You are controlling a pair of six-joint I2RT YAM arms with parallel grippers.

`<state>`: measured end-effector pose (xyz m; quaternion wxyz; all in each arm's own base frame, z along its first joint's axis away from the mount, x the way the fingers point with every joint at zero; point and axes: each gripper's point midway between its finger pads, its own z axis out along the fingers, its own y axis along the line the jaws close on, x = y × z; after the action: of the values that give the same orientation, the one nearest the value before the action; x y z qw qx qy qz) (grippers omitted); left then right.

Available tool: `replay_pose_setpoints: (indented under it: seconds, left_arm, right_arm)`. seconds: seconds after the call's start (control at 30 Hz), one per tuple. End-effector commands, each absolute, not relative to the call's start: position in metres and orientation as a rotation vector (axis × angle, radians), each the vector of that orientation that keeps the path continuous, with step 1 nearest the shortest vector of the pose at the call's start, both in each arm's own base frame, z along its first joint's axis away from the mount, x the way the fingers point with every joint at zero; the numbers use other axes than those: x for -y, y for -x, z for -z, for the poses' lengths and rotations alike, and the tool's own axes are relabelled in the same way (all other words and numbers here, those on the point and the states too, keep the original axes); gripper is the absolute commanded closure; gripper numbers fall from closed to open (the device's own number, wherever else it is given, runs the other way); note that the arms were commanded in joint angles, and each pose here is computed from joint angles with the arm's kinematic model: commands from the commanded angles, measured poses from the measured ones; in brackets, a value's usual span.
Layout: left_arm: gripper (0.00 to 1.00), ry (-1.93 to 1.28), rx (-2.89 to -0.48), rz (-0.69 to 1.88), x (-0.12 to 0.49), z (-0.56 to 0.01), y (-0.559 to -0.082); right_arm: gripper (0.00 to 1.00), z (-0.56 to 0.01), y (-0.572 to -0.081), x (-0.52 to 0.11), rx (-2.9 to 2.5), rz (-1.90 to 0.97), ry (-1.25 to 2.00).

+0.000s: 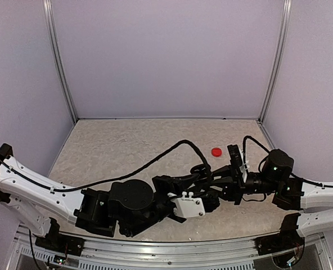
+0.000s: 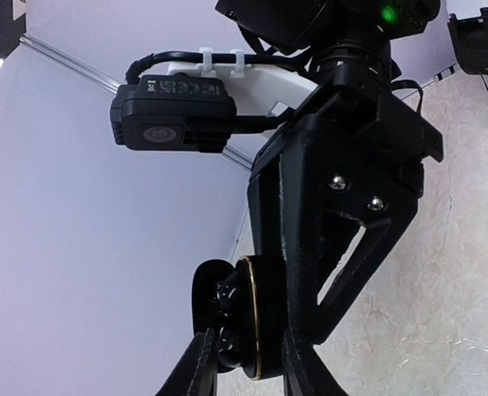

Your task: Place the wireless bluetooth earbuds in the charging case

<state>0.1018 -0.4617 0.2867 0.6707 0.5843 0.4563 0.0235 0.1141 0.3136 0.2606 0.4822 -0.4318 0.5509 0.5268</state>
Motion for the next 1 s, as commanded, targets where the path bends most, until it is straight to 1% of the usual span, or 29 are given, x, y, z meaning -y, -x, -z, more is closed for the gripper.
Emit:
replay_pose_setpoints:
  seconds: [0.0, 0.17, 0.43, 0.63, 0.8, 0.97]
  left_arm:
    - [0.69, -1.318, -0.993, 0.010, 0.463, -0.301, -0.087]
    - [0.67, -1.305, -0.996, 0.032, 0.462, -0.305, -0.083]
    - [0.63, -1.140, -1.090, 0.199, 0.442, -0.334, -0.091]
    - [0.60, -1.005, -1.205, 0.452, 0.423, -0.353, -0.108]
    - [0.53, -0.912, -1.256, 0.720, 0.405, -0.369, -0.122]
    - [0.52, -0.924, -1.253, 0.769, 0.404, -0.372, -0.122]
  right_arm:
    - [1.00, -0.285, -0.114, -0.312, -1.249, -1.275, 1.024]
    - [1.00, -0.283, -0.116, -0.311, -1.249, -1.263, 1.016]
    - [1.00, -0.287, -0.116, -0.307, -1.200, -1.206, 1.029]
    - [1.00, -0.295, -0.110, -0.303, -1.126, -1.161, 1.064]
    - [1.00, -0.299, -0.101, -0.300, -1.055, -1.136, 1.119]
    - [1.00, -0.299, -0.097, -0.305, -1.049, -1.155, 1.164]
